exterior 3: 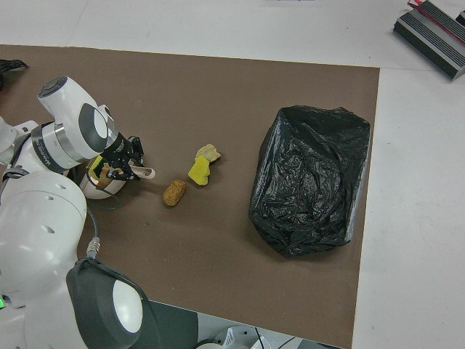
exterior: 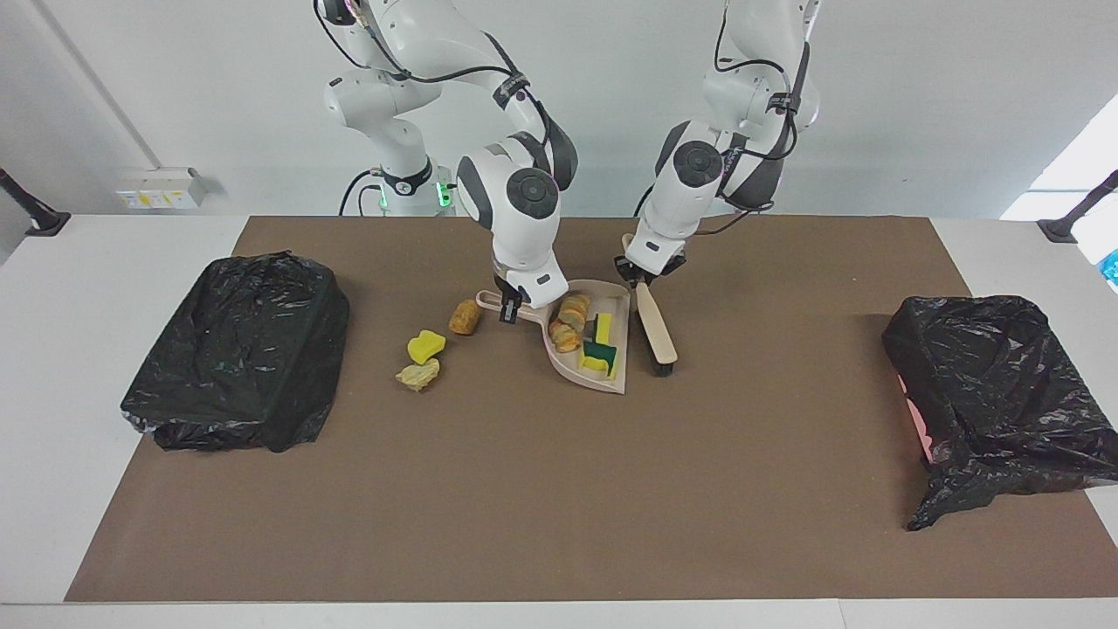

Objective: Sweep and dump trash in bin
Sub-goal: 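Carry the dustpan to the black bag with the right gripper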

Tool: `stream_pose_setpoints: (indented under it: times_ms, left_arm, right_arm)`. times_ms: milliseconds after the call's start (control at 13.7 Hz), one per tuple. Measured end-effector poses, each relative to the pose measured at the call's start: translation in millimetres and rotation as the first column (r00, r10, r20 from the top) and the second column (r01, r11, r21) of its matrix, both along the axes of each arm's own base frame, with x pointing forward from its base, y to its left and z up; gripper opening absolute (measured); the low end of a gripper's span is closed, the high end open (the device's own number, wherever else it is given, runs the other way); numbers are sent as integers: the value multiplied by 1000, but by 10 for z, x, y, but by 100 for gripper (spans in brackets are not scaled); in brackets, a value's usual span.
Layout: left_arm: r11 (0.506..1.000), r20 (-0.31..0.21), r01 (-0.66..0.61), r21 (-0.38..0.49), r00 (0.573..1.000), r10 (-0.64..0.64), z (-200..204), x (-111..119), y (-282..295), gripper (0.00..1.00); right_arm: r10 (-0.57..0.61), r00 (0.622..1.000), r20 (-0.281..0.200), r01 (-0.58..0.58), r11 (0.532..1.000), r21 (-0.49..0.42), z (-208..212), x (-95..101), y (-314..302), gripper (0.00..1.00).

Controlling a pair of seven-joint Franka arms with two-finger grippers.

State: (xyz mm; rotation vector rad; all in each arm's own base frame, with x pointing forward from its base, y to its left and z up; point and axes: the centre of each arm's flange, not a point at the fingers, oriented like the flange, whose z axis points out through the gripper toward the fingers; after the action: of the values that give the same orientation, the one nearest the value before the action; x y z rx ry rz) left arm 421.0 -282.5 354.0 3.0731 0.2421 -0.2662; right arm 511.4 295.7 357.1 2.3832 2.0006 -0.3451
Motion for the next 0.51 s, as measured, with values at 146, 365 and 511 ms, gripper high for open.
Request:
stream_pose_setpoints:
  times_ms: [146, 365, 511]
  left_arm:
    - [1000, 0, -16, 18, 1000, 16, -16, 81, 143, 26]
    - [998, 16, -1, 60, 1000, 0, -37, 210, 383, 26]
    - [997, 23, 9, 71, 1000, -11, -38, 240, 436, 26]
  right_arm:
    - [-14, 1000, 3, 14, 1000, 2, 20, 45, -70, 32]
    - [-71, 997, 35, 70, 997, 20, 225, 208, -359, 32]
    - [-127, 989, 74, 124, 991, 43, 497, 330, -668, 32]
